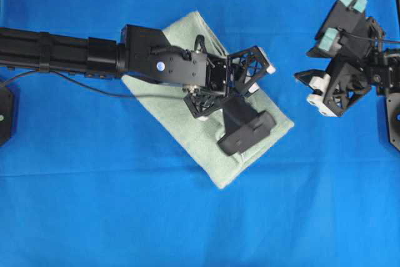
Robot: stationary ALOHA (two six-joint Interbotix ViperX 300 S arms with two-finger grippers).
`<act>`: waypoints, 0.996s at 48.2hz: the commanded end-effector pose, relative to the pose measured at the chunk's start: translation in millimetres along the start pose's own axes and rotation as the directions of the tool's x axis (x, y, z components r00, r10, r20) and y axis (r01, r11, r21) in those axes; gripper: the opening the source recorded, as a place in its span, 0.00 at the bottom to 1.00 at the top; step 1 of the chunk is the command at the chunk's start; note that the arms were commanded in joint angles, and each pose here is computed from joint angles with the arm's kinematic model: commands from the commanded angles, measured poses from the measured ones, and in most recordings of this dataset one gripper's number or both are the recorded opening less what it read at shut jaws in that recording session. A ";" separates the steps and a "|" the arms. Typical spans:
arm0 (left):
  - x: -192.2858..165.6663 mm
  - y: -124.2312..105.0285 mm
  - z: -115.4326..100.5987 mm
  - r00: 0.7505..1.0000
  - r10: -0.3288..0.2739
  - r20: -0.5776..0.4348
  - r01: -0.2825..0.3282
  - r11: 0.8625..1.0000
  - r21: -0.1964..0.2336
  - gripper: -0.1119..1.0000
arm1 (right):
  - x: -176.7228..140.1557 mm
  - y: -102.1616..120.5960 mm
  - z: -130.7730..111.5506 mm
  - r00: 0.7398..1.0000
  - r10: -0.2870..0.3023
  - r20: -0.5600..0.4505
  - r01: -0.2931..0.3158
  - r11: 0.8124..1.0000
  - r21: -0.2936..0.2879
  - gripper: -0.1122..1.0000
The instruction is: Fold a bath towel.
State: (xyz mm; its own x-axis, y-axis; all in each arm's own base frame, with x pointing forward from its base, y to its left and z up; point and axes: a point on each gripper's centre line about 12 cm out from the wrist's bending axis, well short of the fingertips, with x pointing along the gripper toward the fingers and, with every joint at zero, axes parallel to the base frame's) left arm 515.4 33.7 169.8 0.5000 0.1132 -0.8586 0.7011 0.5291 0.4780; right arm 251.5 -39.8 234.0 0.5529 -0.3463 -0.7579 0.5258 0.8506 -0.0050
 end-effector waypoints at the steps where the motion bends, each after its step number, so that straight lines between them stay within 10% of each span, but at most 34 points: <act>1: -16.4 11.7 8.8 0.998 0.031 0.056 -0.027 0.997 -0.077 0.19 | -5.8 -0.7 6.0 0.999 0.006 0.033 -0.006 1.000 -0.002 0.66; 9: -16.9 16.5 2.6 0.997 0.031 0.077 -0.014 0.978 -0.209 0.20 | -5.2 0.0 7.0 0.999 0.006 0.035 -0.006 1.000 -0.005 0.66; 21: -18.8 28.7 -0.8 0.979 0.142 0.145 -0.060 0.886 -0.460 0.82 | -4.9 -0.1 6.5 0.999 0.006 0.033 -0.006 1.000 0.004 0.66; 34: -58.5 19.5 -7.6 0.972 0.169 0.162 -0.063 0.856 -0.513 0.86 | -6.4 3.1 11.2 0.998 0.030 0.057 -0.030 1.000 0.002 0.66; 39: -88.2 11.7 -9.7 0.959 0.209 0.190 -0.061 0.809 -0.584 0.86 | -7.8 6.6 15.4 0.994 0.060 0.087 -0.060 0.998 -0.007 0.66; 45: -120.4 -1.1 -18.5 0.931 0.284 0.230 -0.044 0.712 -0.701 0.86 | -11.0 8.0 21.4 0.989 0.075 0.126 -0.073 0.997 -0.027 0.66; 48: -137.7 -14.8 -22.1 0.913 0.318 0.256 -0.041 0.696 -0.717 0.85 | -15.0 7.8 26.0 0.985 0.081 0.153 -0.076 0.996 -0.039 0.66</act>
State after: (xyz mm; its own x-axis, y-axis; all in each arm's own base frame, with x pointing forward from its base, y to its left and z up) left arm 444.8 34.4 244.9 0.7427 0.0588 -0.6670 0.1354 0.9624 0.2357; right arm 259.9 -37.8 244.3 0.6399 -0.3291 -0.6944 0.4728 0.8810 0.0183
